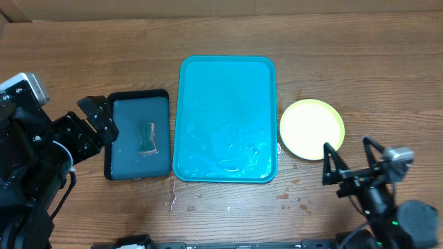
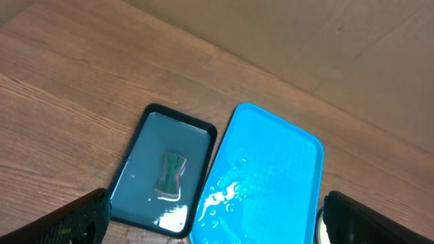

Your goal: Clean dirty plates on tray and stack at the side

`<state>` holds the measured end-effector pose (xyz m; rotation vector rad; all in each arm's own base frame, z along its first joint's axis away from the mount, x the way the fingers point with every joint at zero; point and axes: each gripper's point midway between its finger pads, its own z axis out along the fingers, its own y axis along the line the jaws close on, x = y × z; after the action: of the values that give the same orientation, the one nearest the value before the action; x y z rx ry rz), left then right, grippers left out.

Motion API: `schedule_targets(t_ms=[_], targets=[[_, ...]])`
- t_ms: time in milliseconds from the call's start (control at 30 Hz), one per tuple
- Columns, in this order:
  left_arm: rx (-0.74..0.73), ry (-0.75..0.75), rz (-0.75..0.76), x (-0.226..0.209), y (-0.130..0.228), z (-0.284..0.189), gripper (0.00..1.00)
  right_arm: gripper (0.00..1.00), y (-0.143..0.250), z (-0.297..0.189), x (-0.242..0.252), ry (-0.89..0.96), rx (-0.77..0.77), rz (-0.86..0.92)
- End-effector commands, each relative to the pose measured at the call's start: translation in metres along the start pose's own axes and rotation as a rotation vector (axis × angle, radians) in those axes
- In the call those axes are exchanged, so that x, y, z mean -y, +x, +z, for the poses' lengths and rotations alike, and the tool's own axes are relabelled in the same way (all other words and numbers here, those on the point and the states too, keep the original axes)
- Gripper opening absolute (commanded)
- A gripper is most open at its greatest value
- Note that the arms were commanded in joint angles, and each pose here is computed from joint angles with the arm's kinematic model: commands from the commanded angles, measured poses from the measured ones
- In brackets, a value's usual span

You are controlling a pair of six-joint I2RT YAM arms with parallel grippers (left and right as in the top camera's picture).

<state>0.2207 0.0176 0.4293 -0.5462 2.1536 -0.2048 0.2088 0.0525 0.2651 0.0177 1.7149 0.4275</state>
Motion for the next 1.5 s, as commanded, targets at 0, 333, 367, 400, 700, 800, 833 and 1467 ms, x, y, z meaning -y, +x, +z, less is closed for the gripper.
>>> schedule_targets(t_ms=[0,333,367,400,700,800,833,1467], targets=[[0.005,0.017,0.028,0.004,-0.002,-0.002,1.0,1.0,0.031,0.012,0.01,-0.004,0.011,-0.006],[0.005,0.017,0.028,0.004,-0.002,-0.002,1.0,1.0,0.055,0.037,0.017,-0.086,0.228,-0.039],[0.005,0.017,0.028,0.004,-0.002,-0.002,1.0,1.0,0.054,0.036,0.018,-0.083,0.228,-0.037],[0.005,0.017,0.028,0.004,-0.002,-0.002,1.0,1.0,0.053,0.036,0.019,-0.074,0.235,-0.037],[0.005,0.017,0.028,0.004,-0.002,-0.002,1.0,1.0,0.081,0.042,0.028,-0.043,0.118,-0.019],[0.005,0.017,0.028,0.004,-0.002,-0.002,1.0,1.0,0.084,0.042,0.029,-0.038,0.105,-0.017],[0.005,0.017,0.028,0.004,-0.002,-0.002,1.0,1.0,0.084,0.042,0.029,-0.038,0.105,-0.017],[0.109,0.027,0.021,0.005,-0.011,-0.007,1.0,1.0,0.084,0.042,0.029,-0.038,0.105,-0.017]])
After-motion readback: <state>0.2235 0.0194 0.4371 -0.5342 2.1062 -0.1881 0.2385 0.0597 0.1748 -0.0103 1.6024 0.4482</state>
